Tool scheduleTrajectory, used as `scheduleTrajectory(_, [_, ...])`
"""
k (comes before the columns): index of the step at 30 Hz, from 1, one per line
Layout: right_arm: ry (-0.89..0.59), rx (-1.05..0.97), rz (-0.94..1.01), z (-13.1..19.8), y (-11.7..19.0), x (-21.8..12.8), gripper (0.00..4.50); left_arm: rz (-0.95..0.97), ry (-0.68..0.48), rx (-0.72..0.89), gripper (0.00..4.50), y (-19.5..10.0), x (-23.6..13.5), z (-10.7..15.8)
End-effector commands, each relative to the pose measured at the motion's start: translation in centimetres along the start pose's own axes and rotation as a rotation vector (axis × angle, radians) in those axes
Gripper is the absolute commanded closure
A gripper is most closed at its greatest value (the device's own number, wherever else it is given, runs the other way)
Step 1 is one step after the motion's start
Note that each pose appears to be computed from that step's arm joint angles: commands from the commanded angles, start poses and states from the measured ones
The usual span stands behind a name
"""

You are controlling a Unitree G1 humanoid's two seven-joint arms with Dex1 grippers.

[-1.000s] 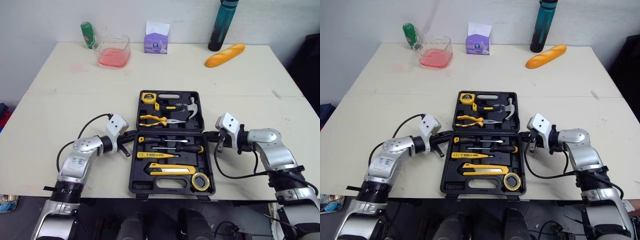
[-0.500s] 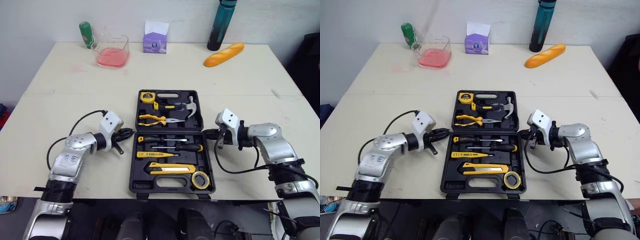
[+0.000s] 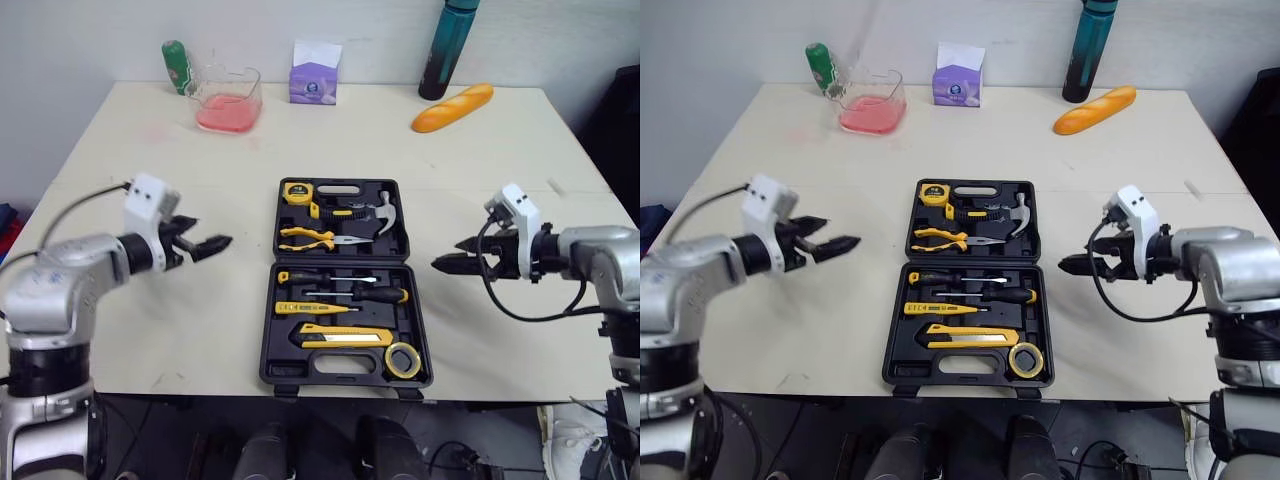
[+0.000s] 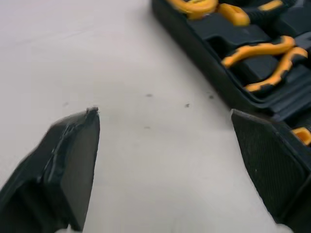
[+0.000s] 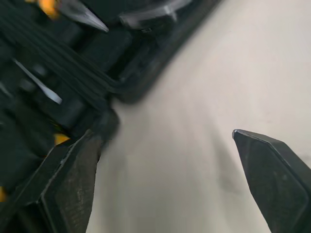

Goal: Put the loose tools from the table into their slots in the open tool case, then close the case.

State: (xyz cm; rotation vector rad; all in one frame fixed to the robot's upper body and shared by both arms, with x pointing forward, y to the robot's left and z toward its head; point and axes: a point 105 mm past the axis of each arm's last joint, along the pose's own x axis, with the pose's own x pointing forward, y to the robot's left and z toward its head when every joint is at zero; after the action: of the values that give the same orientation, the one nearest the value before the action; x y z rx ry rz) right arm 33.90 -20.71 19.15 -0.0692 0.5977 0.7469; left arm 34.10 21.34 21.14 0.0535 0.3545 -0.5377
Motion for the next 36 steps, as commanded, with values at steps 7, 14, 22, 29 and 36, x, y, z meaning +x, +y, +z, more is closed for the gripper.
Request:
scheduleTrajectory(7, [0.044,0.150,-0.170,3.8,-0.8,1.0,0.02,-0.026,0.172,-0.113,0.00,-2.0,2.7,1.3])
scheduleTrajectory(14, [0.064,0.200,-0.149,4.5,-0.1,3.3,0.02,-0.056,0.183,-0.149,0.00,-2.0,5.9,1.1])
scheduleTrajectory(22, [0.048,0.193,-0.175,4.6,-0.1,4.7,0.02,-0.073,0.201,-0.147,0.00,-2.5,7.3,0.9])
scheduleTrajectory(29, [0.061,0.180,-0.199,4.2,-0.3,4.9,0.02,-0.054,0.228,-0.135,0.00,-2.5,7.9,0.0])
scheduleTrajectory(36, [0.077,0.177,-0.228,3.6,-0.6,5.4,0.02,-0.031,0.229,-0.154,0.00,-2.4,9.0,-0.5])
